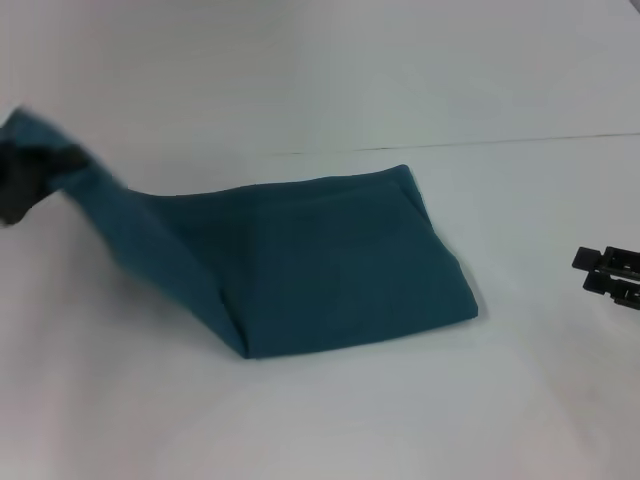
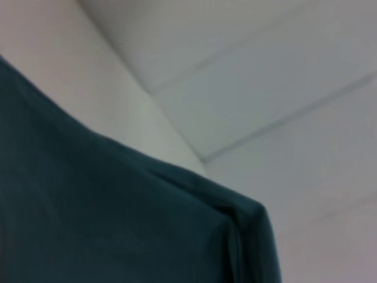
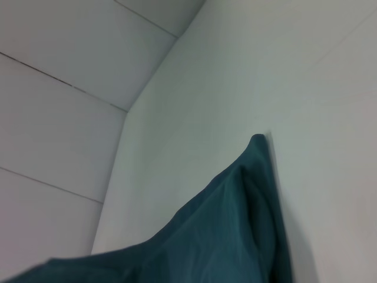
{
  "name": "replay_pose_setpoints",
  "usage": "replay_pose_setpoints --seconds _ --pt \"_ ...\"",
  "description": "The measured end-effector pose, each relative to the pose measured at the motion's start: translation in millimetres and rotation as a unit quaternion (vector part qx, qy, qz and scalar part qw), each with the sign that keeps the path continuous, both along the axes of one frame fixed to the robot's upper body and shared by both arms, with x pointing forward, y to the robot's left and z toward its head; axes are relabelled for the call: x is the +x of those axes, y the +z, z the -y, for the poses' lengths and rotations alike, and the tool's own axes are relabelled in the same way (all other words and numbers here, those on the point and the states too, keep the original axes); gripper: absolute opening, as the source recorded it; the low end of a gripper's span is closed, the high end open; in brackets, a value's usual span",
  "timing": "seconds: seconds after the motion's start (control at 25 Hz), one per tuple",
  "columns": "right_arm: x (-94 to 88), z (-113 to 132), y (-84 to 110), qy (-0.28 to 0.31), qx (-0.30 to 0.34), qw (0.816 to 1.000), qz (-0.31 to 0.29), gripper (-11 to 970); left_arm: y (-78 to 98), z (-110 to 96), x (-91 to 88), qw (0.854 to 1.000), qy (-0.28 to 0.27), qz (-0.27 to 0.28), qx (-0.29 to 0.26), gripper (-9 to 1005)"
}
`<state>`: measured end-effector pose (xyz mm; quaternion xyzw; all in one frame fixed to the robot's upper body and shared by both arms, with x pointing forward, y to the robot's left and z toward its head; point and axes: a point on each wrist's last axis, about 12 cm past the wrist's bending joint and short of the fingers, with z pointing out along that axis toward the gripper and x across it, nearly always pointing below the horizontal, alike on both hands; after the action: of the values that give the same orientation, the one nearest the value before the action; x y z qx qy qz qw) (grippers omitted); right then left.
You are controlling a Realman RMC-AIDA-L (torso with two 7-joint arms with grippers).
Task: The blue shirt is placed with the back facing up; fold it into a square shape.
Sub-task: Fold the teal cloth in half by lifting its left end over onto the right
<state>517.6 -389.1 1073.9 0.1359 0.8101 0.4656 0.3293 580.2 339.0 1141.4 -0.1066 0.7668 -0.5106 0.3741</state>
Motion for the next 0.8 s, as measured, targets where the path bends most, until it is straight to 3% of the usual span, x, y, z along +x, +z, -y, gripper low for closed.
replay_pose_setpoints --seconds 0.2,0.36,0.52,0.8 --pt "0.3 -2.5 -1.0 0.002 0.001 1.000 0.001 606 21.3 37.1 19.1 0.997 -0.069 0.029 -0.015 28" --pt "1.3 -3.6 -0.8 0.003 0.001 1.000 0.002 606 28.1 73.2 28.9 0.992 -0.121 0.039 -0.022 28" --pt "1.2 -5.6 -2.2 0.005 0.005 1.000 -0.001 607 24.3 111.2 36.2 0.986 -0.160 0.040 -0.020 28" --pt "-0.4 -7.4 -5.2 0.008 0.007 1.000 -0.009 607 7.8 178.7 45.6 0.978 -0.204 0.035 0.031 28"
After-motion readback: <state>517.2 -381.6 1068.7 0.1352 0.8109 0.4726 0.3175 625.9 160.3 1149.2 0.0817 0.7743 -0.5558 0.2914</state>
